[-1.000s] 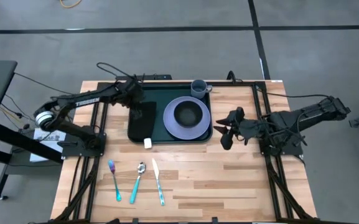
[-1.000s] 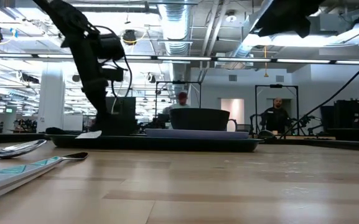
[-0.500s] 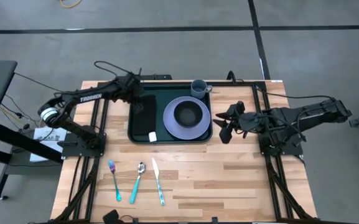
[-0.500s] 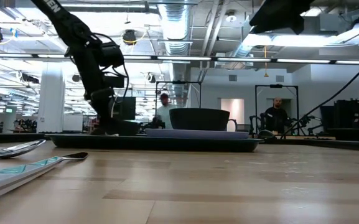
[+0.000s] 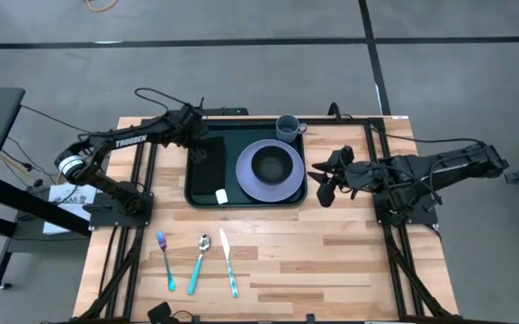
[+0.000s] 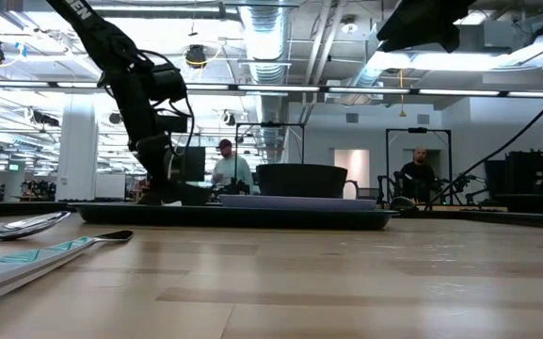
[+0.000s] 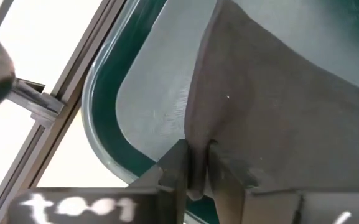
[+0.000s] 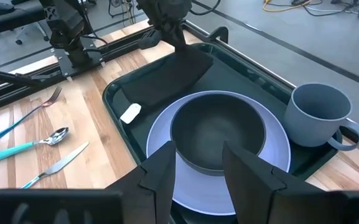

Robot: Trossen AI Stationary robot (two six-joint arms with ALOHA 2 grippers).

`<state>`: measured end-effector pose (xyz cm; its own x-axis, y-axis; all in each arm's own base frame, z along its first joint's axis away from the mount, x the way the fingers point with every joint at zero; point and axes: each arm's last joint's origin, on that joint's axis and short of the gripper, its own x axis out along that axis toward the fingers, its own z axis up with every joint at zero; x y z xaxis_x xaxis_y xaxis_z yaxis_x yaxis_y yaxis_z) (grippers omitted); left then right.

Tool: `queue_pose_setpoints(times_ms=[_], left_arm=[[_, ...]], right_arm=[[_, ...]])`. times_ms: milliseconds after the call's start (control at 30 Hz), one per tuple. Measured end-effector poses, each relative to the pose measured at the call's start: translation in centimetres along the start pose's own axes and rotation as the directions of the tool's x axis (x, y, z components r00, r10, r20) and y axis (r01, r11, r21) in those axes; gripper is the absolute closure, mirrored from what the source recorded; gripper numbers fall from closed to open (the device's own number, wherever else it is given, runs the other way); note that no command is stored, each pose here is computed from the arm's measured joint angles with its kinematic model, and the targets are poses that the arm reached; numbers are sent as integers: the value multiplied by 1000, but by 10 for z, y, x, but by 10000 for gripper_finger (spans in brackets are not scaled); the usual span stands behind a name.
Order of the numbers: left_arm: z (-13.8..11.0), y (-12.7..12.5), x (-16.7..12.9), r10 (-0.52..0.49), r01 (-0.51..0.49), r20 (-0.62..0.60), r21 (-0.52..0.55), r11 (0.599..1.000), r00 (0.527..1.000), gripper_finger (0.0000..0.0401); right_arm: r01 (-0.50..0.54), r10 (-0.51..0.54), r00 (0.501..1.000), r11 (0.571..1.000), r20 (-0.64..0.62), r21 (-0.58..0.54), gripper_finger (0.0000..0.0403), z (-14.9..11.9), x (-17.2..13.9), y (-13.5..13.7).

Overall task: Set up tray
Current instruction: Put the black napkin to the left of the violet plate on the black tray, then put the blue fork on top of the black napkin on the black tray

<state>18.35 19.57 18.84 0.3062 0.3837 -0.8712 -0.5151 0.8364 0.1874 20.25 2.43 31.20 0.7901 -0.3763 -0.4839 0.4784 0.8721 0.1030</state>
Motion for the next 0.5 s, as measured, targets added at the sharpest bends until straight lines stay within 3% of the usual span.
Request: queue_pose_setpoints(times_ms=[300,500], left_arm=[[1,0,-2,5,-6,-6,-46,999,1000,295],[22,1,-21,-41,42,37,-42,998,998,272]], right_arm=[[0,0,1000,1000,0,0,280,0,0,0],[0,0,1000,1000,-1,-1,280,0,0,0]])
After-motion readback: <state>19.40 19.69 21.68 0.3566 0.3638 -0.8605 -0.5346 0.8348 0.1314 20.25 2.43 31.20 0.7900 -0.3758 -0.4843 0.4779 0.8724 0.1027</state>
